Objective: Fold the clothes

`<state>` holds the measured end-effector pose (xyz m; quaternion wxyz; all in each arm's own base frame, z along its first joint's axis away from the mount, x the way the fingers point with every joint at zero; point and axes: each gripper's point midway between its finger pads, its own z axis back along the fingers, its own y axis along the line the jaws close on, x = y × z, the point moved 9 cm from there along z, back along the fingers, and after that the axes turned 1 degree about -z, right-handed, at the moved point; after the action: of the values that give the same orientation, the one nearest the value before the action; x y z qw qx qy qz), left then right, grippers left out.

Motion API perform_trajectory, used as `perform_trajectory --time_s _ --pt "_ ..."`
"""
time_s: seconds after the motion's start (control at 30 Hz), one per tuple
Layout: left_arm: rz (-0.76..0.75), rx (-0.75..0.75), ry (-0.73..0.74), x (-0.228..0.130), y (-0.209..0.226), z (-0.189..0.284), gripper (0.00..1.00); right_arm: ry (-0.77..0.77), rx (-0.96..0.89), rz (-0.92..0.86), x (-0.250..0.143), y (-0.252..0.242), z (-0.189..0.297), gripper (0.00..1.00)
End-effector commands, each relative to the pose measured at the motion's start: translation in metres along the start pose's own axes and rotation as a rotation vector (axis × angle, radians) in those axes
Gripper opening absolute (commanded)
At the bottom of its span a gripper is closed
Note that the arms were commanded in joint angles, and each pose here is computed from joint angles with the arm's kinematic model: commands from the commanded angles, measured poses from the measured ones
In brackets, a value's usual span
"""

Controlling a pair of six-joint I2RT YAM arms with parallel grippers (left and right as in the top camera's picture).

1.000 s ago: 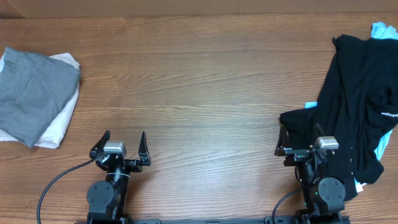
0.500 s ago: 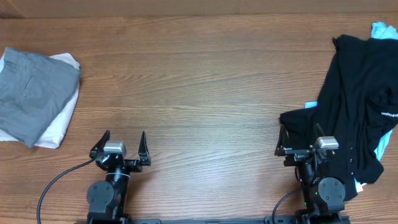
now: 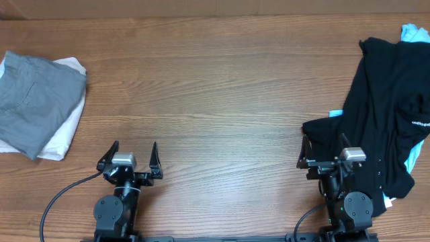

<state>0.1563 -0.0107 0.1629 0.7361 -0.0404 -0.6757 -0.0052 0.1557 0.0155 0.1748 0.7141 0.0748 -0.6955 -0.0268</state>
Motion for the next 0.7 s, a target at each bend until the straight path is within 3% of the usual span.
perform_trajectory --time_s 0.0,0.2,0.33,0.47,0.67 --pt "-0.021 -0.017 -0.007 0.0 -0.001 0.0 1.0 -0.005 0.003 0.003 -0.002 0.0 0.0 1.0" --pt "-0.021 -0.015 -0.006 0.0 -0.001 0.0 1.0 -0.005 0.003 -0.002 -0.002 0.0 0.0 1.0" --pt "-0.002 -0.022 -0.006 0.003 -0.002 0.002 1.0 -0.012 0.004 -0.145 0.001 0.0 0.001 1.0" --pt "-0.003 -0.021 0.005 0.024 -0.003 0.011 1.0 -0.046 -0.005 -0.147 0.021 0.001 0.004 1.0" --pt "-0.003 -0.016 0.032 0.061 -0.004 0.027 1.0 0.038 -0.072 -0.174 0.042 0.001 0.0 1.0"
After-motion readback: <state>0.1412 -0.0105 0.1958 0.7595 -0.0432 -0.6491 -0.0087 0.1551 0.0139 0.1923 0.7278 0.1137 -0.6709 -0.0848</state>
